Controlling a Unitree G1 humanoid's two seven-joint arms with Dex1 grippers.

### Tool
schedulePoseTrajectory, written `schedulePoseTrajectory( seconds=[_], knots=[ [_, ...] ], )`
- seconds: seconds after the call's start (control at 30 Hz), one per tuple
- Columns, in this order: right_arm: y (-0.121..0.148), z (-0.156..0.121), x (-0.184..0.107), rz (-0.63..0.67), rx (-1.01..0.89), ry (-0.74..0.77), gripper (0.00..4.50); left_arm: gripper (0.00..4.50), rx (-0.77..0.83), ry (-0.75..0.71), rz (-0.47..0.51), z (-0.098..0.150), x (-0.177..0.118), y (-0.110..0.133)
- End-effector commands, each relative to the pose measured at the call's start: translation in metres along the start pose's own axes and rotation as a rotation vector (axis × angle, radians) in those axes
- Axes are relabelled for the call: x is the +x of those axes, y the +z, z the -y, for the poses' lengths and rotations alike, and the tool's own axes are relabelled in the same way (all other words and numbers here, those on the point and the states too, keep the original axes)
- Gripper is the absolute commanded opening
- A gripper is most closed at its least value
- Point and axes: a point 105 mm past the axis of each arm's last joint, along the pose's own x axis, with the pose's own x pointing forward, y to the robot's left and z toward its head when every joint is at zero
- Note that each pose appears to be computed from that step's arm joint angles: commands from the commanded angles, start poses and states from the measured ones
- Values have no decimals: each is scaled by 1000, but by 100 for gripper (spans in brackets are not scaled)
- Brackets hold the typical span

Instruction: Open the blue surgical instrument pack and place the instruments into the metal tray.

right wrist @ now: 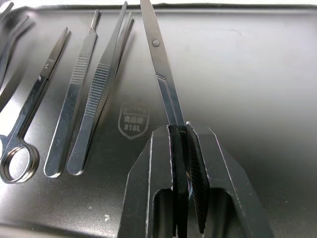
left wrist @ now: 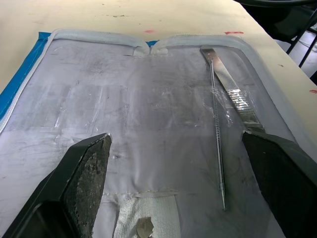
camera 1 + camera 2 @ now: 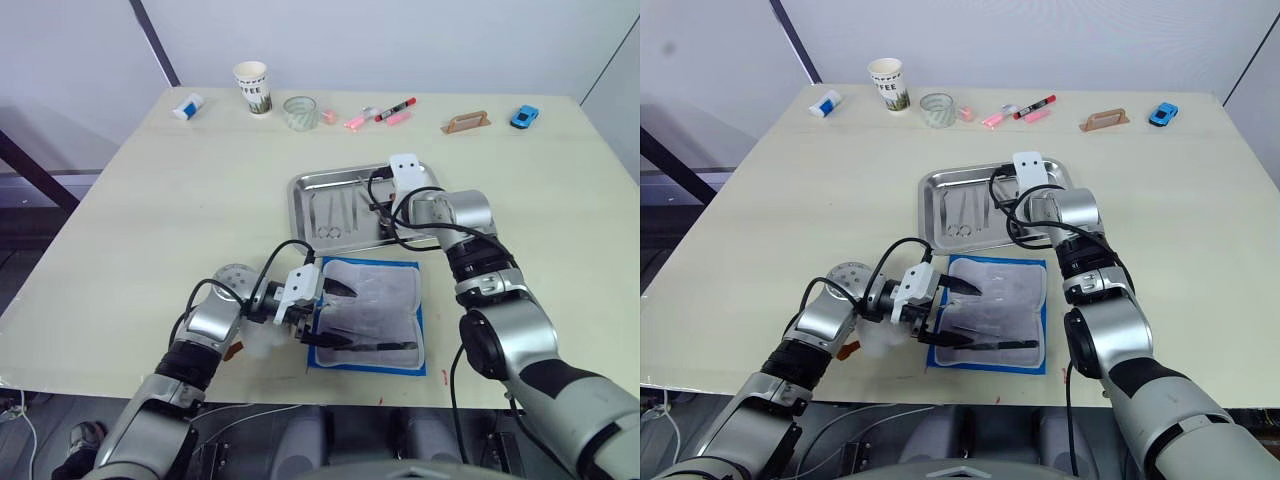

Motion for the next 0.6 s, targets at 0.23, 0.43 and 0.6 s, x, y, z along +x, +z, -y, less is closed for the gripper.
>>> schedulePoseTrajectory(
  seconds=[0.23, 0.43, 0.6],
  knots=[
    [9, -3, -5, 49, -32, 22, 98, 450, -90, -9, -50, 9, 2, -21],
    [14, -4, -10, 74, -54, 41, 217, 450, -92, -9, -48, 9, 2, -21],
    [26, -9, -24, 168, -130, 91, 217, 450, -92, -8, -41, 10, 2, -20]
  ],
)
